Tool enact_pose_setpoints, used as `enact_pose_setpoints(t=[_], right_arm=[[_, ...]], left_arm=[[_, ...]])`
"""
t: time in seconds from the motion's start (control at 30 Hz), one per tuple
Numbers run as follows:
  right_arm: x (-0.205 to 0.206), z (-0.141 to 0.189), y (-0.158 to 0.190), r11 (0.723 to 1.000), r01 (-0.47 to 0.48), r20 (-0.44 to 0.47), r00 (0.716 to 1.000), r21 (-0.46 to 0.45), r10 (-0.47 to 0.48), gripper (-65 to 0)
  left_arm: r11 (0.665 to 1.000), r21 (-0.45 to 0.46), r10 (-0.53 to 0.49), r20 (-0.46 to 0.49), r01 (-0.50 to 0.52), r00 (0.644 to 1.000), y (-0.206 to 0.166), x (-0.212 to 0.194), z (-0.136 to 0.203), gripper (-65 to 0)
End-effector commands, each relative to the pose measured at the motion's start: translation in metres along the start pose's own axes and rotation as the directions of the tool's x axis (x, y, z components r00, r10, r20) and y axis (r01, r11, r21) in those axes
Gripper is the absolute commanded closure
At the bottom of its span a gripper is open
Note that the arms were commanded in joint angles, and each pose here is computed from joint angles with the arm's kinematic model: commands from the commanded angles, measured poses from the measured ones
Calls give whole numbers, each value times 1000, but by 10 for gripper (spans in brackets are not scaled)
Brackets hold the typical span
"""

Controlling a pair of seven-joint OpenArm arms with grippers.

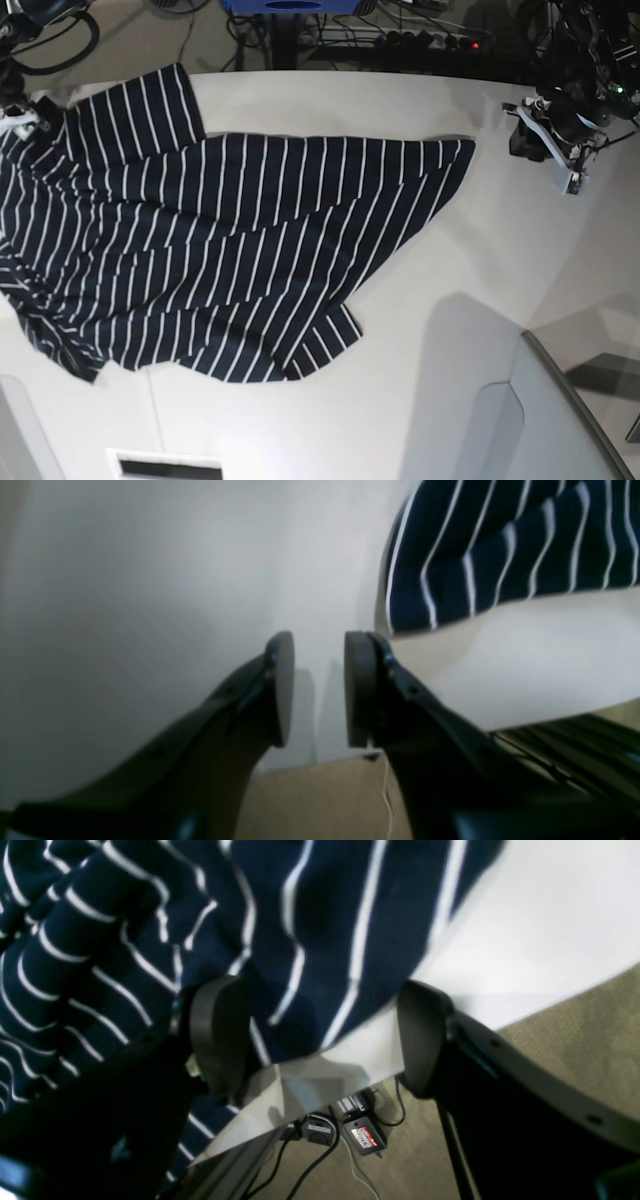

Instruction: Layout the t-shirt on the table in an organized manner, then fold the t-shirt properly

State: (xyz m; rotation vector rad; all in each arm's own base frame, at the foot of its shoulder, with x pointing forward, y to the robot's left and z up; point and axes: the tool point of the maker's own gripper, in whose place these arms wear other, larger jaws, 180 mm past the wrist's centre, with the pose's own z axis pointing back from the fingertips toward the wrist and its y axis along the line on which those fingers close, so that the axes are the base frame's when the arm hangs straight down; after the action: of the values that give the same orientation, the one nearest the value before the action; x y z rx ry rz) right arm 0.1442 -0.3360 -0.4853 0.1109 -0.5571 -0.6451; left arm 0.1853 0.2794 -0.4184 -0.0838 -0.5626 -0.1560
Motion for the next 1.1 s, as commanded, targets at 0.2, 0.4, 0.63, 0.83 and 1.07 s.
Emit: enact_pose_setpoints(t=[0.2,0.4,0.63,0.83,1.07], right_arm=[[4,-4,4,1000,11,7,1000,24,-11,-432],[-19,1,9,998,-36,-134,990,46,42,-431],[-18,24,23,996,-92,-120,988,11,93,-431],[-16,41,25,991,-134,-126,983,-23,130,-431],[-22,35,38,986,-165,-160,973,11,165,-431]], left_arm=[[1000,1,-9,44,9,999,2,12,4,-161],[1000,5,-13,51,12,999,3,16,4,-161],[1000,5,-11,50,10,999,4,16,3,-161],[1000,5,-9,46,9,999,4,14,3,-161],[1000,5,-9,46,9,999,4,14,3,-161]])
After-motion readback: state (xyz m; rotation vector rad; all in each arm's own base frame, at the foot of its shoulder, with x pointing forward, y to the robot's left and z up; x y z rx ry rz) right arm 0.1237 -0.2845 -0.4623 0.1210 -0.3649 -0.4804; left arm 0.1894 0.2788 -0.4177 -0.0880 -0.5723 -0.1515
